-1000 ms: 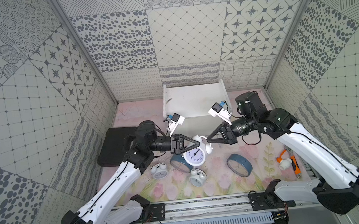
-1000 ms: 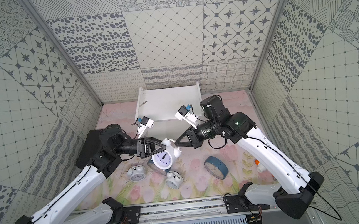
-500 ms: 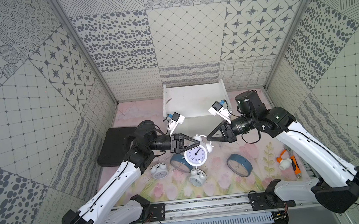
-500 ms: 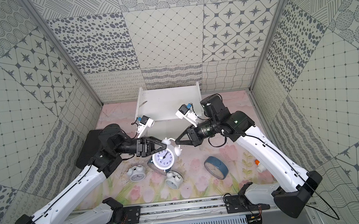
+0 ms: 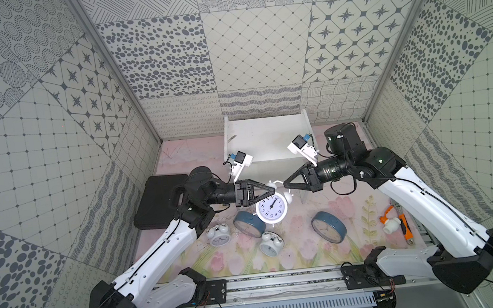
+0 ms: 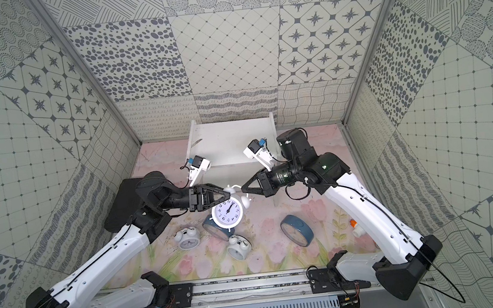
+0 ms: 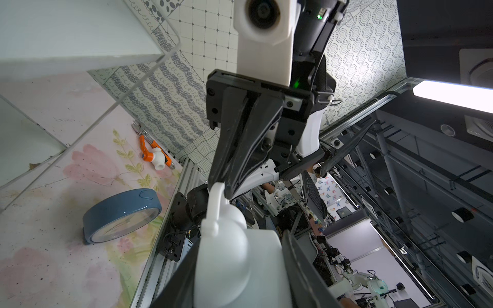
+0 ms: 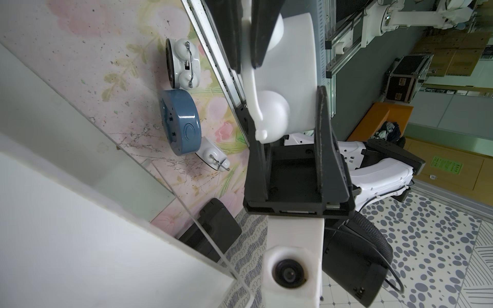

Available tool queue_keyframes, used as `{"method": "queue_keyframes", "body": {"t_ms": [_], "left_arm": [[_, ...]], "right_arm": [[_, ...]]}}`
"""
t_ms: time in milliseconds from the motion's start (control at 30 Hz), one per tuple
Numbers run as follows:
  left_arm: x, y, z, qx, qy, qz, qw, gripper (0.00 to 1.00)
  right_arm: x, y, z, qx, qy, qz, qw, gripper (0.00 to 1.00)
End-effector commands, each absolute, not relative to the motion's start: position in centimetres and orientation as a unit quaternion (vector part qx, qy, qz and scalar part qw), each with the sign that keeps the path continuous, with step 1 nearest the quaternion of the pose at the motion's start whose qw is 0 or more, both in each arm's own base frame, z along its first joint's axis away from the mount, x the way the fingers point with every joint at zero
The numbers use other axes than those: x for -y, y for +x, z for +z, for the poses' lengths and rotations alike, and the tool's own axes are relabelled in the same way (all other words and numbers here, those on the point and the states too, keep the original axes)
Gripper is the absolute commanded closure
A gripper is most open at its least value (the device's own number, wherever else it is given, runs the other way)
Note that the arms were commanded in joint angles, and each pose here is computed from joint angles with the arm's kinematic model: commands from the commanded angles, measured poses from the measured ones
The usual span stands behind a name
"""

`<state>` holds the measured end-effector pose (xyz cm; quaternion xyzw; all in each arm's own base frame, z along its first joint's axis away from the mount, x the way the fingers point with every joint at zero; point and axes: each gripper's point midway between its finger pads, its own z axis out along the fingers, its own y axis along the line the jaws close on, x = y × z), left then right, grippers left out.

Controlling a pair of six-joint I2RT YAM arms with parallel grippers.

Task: Place the alarm clocks on the shelf by style
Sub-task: Place the alarm on the shelf.

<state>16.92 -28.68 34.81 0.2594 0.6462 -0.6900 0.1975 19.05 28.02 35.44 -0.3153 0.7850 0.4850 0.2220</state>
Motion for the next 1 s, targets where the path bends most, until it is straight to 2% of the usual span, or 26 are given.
{"method": "queue_keyframes", "body": {"t_ms": [0, 33, 133, 233, 333, 633, 800, 867, 967], "left_arm": [[29.2, 18.4, 35.4, -0.642, 0.234, -0.699, 0.209, 0.55], [29.3, 18.5, 35.4, -0.644, 0.236, -0.699, 0.204, 0.46], [29.3, 18.1, 35.2, -0.647, 0.246, -0.697, 0.189, 0.28], [28.9, 17.7, 34.7, -0.659, 0.25, -0.684, 0.19, 0.18], [28.2, 17.2, 34.6, -0.668, 0.253, -0.669, 0.203, 0.15], [27.7, 18.1, 35.1, -0.67, 0.244, -0.667, 0.215, 0.42], [27.9, 18.5, 35.3, -0.665, 0.236, -0.675, 0.214, 0.51], [27.8, 18.6, 35.3, -0.662, 0.232, -0.679, 0.217, 0.54], [27.8, 19.0, 35.4, -0.658, 0.219, -0.684, 0.227, 0.58]], "right_arm": [[-28.2, 19.4, 39.7, -0.743, -0.323, 0.508, 0.293, 0.93], [-28.2, 19.5, 39.8, -0.742, -0.324, 0.508, 0.293, 0.94], [-28.0, 19.7, 39.8, -0.744, -0.326, 0.506, 0.291, 0.99], [-27.6, 20.1, 40.0, -0.746, -0.325, 0.502, 0.293, 1.0], [-27.3, 20.3, 39.8, -0.749, -0.327, 0.501, 0.286, 1.0], [-27.4, 20.1, 39.3, -0.752, -0.335, 0.5, 0.269, 1.0], [-27.2, 20.3, 39.1, -0.755, -0.33, 0.496, 0.273, 0.99], [-27.3, 20.6, 39.0, -0.758, -0.324, 0.494, 0.277, 0.88], [-27.2, 21.2, 39.4, -0.76, -0.312, 0.491, 0.29, 0.62]]}}
